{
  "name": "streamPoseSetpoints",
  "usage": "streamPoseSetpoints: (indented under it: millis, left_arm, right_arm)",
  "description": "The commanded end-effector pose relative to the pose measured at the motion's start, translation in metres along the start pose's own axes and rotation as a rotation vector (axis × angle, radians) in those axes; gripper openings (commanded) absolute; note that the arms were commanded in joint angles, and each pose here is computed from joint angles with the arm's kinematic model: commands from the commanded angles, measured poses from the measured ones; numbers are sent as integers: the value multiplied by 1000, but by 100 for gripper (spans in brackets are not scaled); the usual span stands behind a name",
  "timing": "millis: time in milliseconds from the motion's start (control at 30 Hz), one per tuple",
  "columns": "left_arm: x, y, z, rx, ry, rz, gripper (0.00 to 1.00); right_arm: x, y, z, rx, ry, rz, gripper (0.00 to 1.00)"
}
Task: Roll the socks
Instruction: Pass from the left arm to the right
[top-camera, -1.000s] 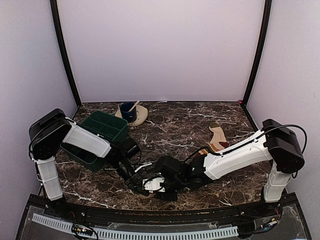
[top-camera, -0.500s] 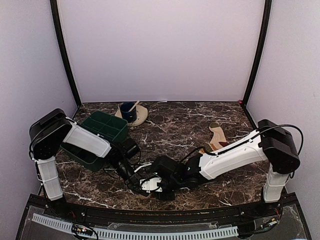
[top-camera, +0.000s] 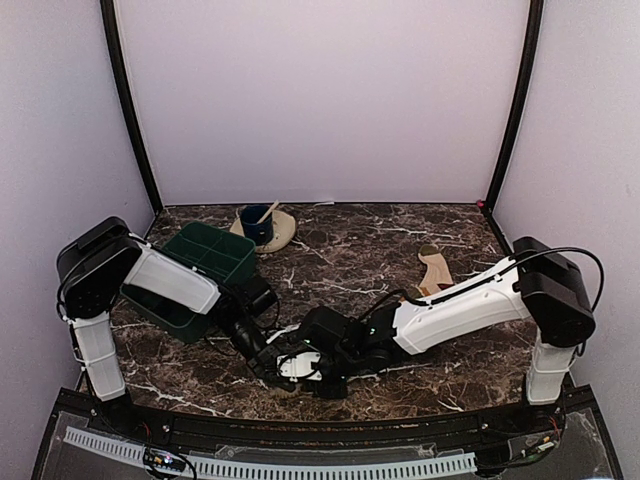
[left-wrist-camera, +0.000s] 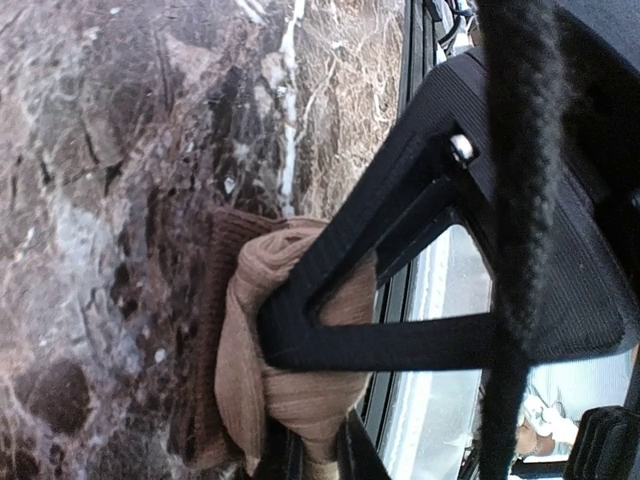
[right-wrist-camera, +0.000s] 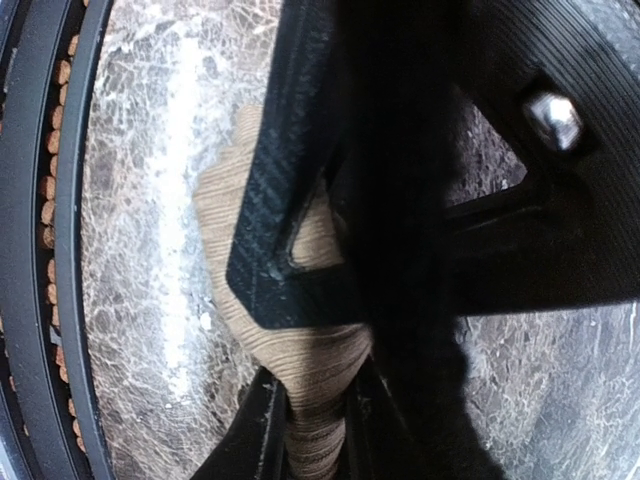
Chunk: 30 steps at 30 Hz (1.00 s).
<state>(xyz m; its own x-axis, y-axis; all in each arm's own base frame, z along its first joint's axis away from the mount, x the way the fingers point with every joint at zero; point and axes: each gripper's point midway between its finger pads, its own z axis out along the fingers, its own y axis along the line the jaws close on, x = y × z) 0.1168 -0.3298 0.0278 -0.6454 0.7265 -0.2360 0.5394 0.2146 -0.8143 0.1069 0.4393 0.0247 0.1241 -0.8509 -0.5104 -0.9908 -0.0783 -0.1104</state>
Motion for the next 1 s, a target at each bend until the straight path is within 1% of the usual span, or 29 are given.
streamPoseSetpoints:
  millis: [0,133,300,433,667,800,967]
  left_arm:
    - [3,16,-12,-130,-24,-30,5]
    - [-6,20,-30,-195,-97,-39,10]
    - [-16,15,-48,-233,-165,-25,16]
    - [-17,9,-51,-220,-175,-21,18]
    - [-7,3,-49,-188,-164,-36,22]
    - [-14,0,-57,-225,-194,-21,22]
    - [-21,8,-73,-348,-241,-16,23]
  right_arm:
    - [44,24,26,-103,136,52,0]
    - [47,25,27,-105,143,68,0]
    - [53,24,27,-99,154,86,0]
    - [54,23,26,-90,151,110,0]
    - [58,21,28,-82,162,145,0]
    - [58,19,28,-78,163,162,0]
    - [62,16,26,-68,169,186,0]
